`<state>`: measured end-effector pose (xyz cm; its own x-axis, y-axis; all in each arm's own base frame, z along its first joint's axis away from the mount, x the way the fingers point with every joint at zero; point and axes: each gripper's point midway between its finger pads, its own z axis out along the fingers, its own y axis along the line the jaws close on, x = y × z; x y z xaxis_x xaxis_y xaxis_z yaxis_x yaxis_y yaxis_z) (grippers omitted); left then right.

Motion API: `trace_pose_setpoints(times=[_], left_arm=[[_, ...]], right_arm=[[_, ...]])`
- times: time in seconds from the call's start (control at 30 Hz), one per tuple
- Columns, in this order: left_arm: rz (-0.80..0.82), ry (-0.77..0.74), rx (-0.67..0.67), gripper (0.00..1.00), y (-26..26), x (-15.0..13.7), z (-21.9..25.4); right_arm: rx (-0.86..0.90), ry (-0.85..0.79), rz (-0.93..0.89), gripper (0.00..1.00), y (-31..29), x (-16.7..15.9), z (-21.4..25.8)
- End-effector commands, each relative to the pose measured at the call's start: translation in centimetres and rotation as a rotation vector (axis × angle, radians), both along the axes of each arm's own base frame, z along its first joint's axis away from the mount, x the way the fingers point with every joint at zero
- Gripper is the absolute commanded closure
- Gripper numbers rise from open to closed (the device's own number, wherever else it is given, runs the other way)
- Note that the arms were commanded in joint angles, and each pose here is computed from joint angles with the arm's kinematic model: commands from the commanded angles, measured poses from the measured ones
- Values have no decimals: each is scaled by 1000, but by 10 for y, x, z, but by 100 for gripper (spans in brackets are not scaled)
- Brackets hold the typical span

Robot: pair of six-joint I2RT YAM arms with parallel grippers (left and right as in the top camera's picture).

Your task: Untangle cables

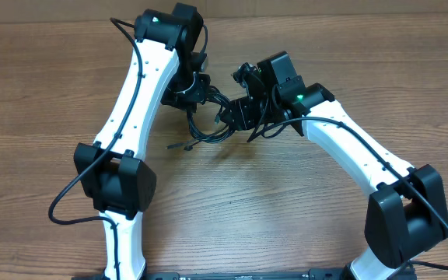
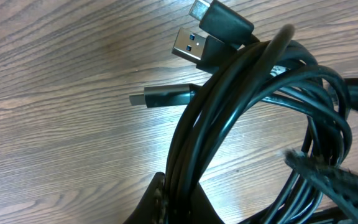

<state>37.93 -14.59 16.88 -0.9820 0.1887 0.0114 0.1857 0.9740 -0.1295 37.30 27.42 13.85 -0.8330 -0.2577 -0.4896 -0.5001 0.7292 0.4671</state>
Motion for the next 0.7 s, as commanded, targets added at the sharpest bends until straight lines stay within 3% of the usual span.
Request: trace_pose_setpoints(times=[0.0, 0.17, 0.4, 0.67], left_arm=[[-27, -87, -87, 96, -7, -2, 37], [4, -120, -119, 96, -3, -3, 52], [174, -172, -131, 96, 41, 20, 60], [170, -224, -181, 96, 35, 34, 65]], right_arm=[[43, -33, 32, 69, 7, 2, 17], [173, 52, 100, 96, 12, -13, 30], [584, 82, 373, 96, 8, -51, 113], [854, 7, 614, 96, -6, -79, 188]])
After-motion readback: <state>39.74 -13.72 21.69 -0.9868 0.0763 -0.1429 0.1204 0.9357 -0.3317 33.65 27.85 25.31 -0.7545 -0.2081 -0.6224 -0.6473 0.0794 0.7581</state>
